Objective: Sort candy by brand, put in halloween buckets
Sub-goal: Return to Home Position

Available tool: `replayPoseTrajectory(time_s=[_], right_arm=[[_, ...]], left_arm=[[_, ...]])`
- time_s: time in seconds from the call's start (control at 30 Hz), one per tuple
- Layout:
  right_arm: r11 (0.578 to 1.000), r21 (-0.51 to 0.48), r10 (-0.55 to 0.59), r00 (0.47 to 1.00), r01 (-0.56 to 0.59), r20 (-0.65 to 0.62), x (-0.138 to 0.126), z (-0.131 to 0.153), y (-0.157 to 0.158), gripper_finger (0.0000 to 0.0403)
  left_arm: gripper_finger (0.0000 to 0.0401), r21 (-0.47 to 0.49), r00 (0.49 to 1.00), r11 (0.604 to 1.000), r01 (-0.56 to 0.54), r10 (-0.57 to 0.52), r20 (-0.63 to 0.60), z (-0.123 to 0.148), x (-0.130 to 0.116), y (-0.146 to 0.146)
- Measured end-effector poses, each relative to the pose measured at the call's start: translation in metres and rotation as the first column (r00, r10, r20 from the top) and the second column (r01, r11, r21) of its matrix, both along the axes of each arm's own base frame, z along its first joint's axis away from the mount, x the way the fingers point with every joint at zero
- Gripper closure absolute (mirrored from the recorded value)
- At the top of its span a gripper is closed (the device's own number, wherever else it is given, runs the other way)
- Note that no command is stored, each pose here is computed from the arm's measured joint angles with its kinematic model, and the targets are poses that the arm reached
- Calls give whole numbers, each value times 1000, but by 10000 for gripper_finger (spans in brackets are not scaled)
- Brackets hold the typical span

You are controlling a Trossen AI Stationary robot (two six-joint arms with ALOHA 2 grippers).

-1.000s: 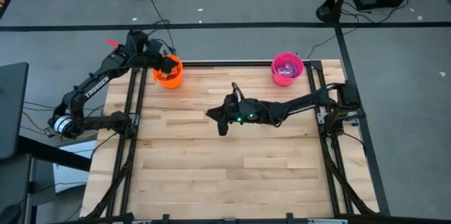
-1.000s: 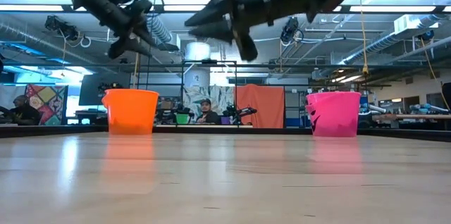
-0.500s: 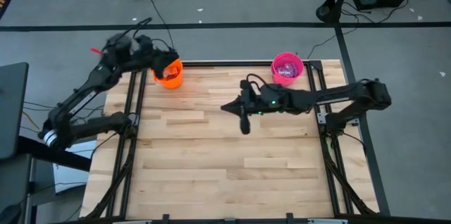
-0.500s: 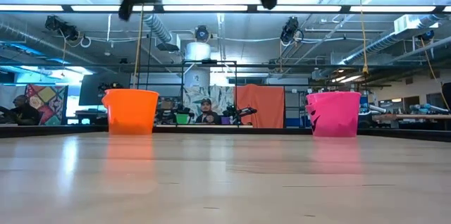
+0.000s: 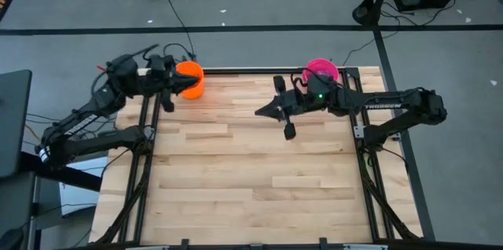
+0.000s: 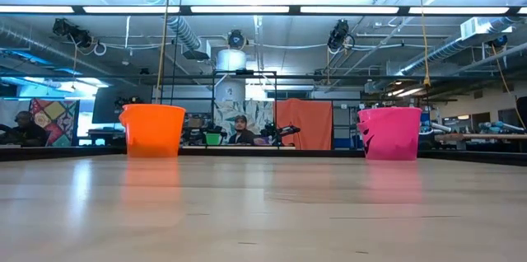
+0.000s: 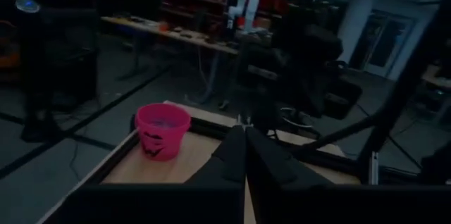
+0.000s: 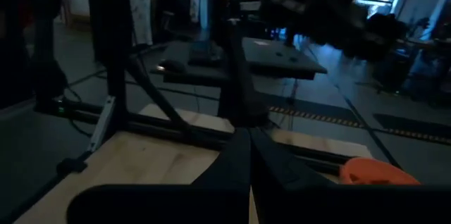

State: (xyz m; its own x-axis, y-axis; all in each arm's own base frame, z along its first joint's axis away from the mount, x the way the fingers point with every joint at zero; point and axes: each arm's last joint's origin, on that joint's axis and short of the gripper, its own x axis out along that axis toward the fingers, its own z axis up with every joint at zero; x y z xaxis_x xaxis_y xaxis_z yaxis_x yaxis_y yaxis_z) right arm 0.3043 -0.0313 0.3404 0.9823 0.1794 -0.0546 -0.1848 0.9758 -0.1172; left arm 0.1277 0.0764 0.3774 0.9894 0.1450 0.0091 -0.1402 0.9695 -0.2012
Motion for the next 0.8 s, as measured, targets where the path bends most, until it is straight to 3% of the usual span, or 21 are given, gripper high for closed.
replayPoseTrajectory(time_s=[0.2, 0.37, 0.47, 0.57, 0.8], right_arm=[[999, 24, -27, 999, 26, 34, 1, 1, -18, 395], [1000, -9, -19, 998, 20, 57, 2, 1, -19, 395], [994, 8, -111, 994, 111, -3, 2, -4, -23, 395], [982, 55, -178, 982, 182, -68, 1, -11, -27, 394], [995, 53, -81, 997, 81, -1, -28, -21, -19, 395]], left_arm=[[391, -24, 999, 1000, -11, 12, 32, -43, 22, 12], [391, -46, 992, 996, -78, 73, -101, -93, 39, 26], [391, -115, 986, 989, -98, 81, -144, -110, 45, 31], [396, -43, 992, 998, -37, 31, -119, -109, 49, 25], [399, 161, 1000, 987, 26, -26, -1, -79, 29, -13]])
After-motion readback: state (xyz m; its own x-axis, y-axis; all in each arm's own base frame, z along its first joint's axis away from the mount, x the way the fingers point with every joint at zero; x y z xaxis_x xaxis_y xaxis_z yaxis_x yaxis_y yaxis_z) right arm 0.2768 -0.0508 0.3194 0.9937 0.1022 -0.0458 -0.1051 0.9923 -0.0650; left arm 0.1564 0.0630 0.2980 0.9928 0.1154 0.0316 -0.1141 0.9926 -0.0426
